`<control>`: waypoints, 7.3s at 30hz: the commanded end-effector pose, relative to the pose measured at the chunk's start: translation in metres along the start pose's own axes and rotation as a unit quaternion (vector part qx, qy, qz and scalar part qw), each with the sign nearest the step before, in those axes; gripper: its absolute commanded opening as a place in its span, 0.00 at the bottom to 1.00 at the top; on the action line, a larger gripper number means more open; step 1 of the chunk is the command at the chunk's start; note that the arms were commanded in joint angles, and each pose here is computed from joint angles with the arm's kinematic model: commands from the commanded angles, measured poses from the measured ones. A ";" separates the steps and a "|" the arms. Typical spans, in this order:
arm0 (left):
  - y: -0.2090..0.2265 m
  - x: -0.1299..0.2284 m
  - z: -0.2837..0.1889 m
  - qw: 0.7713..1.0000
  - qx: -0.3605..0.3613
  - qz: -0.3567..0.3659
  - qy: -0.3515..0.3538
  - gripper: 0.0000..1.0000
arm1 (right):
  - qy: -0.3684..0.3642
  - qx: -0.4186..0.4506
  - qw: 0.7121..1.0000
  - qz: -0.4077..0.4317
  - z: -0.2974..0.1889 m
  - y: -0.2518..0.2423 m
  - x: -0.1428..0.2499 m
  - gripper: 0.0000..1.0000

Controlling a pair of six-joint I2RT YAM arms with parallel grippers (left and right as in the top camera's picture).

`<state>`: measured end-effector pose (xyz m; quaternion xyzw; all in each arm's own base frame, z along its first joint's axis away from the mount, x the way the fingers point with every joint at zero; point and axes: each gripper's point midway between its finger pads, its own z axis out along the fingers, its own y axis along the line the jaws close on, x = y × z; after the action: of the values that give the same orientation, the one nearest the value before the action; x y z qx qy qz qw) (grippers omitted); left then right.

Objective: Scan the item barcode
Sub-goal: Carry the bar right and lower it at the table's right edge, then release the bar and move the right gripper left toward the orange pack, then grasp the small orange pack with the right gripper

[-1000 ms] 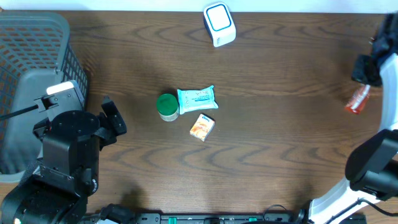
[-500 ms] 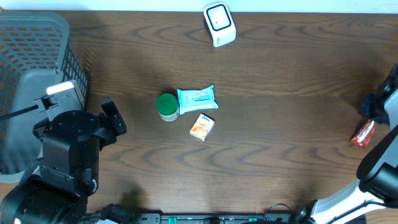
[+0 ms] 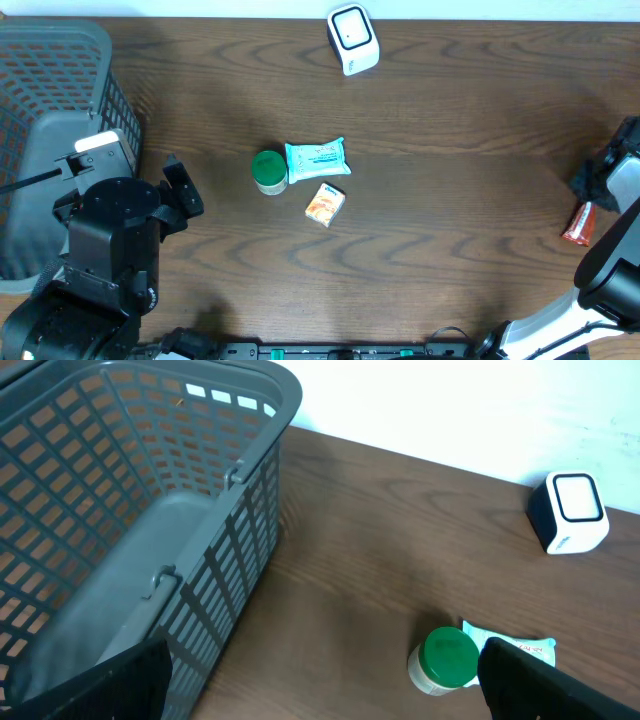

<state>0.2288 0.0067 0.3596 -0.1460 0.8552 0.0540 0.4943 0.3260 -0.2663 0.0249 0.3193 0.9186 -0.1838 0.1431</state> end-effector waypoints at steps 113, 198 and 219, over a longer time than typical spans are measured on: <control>0.003 -0.001 0.000 1.000 -0.007 -0.002 -0.003 0.98 | -0.075 -0.419 0.674 -0.604 -0.301 0.361 0.299 0.99; 0.003 -0.001 0.000 1.000 -0.007 -0.002 -0.003 0.98 | 0.044 -0.446 0.865 -0.225 -0.348 0.340 0.268 0.99; 0.003 -0.001 0.000 1.000 -0.007 -0.002 -0.003 0.98 | 0.085 -0.338 0.931 -0.107 -0.260 0.377 0.273 0.99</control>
<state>0.2288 0.0067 0.3596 -0.1460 0.8552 0.0540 0.4943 0.3067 0.2670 0.0538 0.1132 0.9747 0.1502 0.1210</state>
